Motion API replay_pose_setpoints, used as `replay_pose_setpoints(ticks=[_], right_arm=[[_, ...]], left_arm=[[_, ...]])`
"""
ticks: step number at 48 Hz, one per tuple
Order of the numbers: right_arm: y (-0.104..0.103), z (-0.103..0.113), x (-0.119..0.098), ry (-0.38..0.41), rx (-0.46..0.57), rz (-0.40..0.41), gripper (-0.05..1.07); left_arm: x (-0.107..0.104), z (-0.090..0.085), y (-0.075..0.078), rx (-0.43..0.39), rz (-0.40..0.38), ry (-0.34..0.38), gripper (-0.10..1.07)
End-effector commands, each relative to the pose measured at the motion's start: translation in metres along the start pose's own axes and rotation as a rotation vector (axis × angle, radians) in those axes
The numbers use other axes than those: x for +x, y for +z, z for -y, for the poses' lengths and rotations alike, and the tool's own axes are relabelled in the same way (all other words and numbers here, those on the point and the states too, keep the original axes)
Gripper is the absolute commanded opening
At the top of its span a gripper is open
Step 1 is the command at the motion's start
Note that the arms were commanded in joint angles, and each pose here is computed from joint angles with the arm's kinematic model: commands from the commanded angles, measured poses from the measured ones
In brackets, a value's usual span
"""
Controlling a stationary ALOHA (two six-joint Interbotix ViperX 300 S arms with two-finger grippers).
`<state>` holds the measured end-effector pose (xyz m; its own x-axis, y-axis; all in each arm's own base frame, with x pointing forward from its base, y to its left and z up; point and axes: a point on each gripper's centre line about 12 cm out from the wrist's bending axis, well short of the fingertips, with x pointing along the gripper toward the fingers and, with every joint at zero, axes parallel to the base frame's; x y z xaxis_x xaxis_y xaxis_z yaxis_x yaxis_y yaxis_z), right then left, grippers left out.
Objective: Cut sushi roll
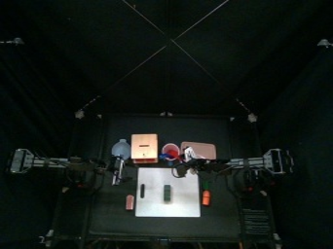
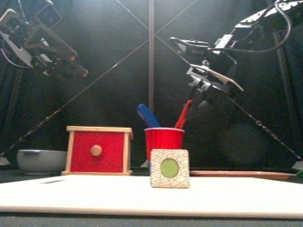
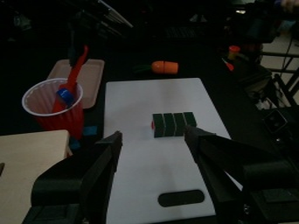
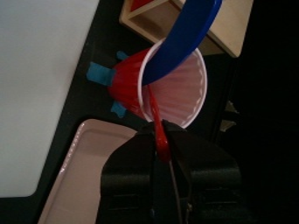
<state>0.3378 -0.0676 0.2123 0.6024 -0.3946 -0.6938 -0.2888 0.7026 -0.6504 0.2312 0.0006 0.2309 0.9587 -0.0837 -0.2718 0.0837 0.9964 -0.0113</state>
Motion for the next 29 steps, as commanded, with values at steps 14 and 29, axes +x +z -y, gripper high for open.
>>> replay_pose_setpoints(ticks=[14,29], right_arm=[[0.006,0.028,-0.035,-0.073,0.082,0.025,0.47],[0.012,0.046,-0.103,-0.122,0.226,0.179,0.47]], left_arm=[[0.0,-0.003,-0.001,-0.016,0.004,0.01,0.93],[-0.001,-0.006,-0.001,-0.017,0.002,0.024,0.93]])
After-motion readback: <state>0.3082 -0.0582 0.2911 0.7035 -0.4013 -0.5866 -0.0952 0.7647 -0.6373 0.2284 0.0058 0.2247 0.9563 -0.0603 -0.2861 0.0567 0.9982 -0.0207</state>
